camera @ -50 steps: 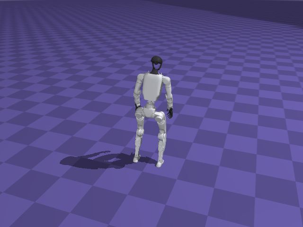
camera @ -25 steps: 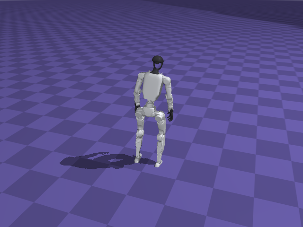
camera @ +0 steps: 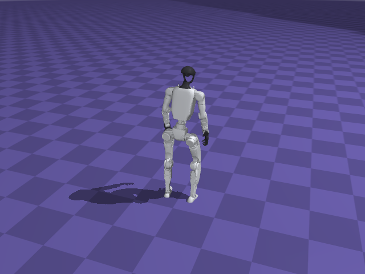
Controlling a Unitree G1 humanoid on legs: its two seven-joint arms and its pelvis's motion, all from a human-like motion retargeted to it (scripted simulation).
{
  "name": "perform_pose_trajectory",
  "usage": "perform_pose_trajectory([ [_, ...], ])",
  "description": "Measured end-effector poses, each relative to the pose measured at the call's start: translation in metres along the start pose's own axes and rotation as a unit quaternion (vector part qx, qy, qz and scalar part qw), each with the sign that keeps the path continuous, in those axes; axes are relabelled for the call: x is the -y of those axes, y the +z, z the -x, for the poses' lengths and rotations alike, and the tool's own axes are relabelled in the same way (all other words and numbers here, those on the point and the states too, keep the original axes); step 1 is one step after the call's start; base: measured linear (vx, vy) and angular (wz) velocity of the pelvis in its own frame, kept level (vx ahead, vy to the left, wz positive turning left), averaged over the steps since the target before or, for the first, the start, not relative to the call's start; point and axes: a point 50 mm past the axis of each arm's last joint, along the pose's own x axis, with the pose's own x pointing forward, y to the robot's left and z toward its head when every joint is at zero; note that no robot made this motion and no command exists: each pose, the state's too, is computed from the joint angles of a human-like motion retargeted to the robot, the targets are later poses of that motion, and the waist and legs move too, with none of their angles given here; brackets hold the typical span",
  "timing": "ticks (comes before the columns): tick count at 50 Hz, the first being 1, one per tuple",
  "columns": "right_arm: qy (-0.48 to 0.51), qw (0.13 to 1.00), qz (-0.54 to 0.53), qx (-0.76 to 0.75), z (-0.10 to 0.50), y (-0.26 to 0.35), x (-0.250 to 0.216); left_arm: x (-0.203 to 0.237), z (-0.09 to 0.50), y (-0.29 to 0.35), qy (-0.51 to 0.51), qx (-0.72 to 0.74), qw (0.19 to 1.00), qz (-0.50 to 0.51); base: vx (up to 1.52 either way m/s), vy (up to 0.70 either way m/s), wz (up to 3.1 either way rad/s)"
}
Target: Sport exercise
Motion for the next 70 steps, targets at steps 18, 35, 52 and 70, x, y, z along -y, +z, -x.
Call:
perform_pose_trajectory([
  [18,-0.041,0.998,-0.050,-0.006,0.001,-0.004,0.002,0.013,0.003,-0.011,-0.009,-0.021,1.000,-0.007,0.03,-0.01,-0.18],
  [35,-0.036,0.999,-0.029,0.006,-0.001,0.005,0.012,-0.013,-0.005,0.009,0.018,-0.009,1.000,0.005,-0.02,-0.05,-0.27],
  [52,-0.033,0.999,-0.019,0.004,-0.002,0.008,0.020,-0.010,-0.006,0.015,-0.006,-0.001,1.000,0.000,0.01,-0.05,-0.40],
  [70,-0.032,0.999,-0.023,-0.017,0.001,-0.009,0.020,0.006,-0.002,-0.009,-0.033,-0.049,0.998,0.004,0.06,0.06,-0.27],
])
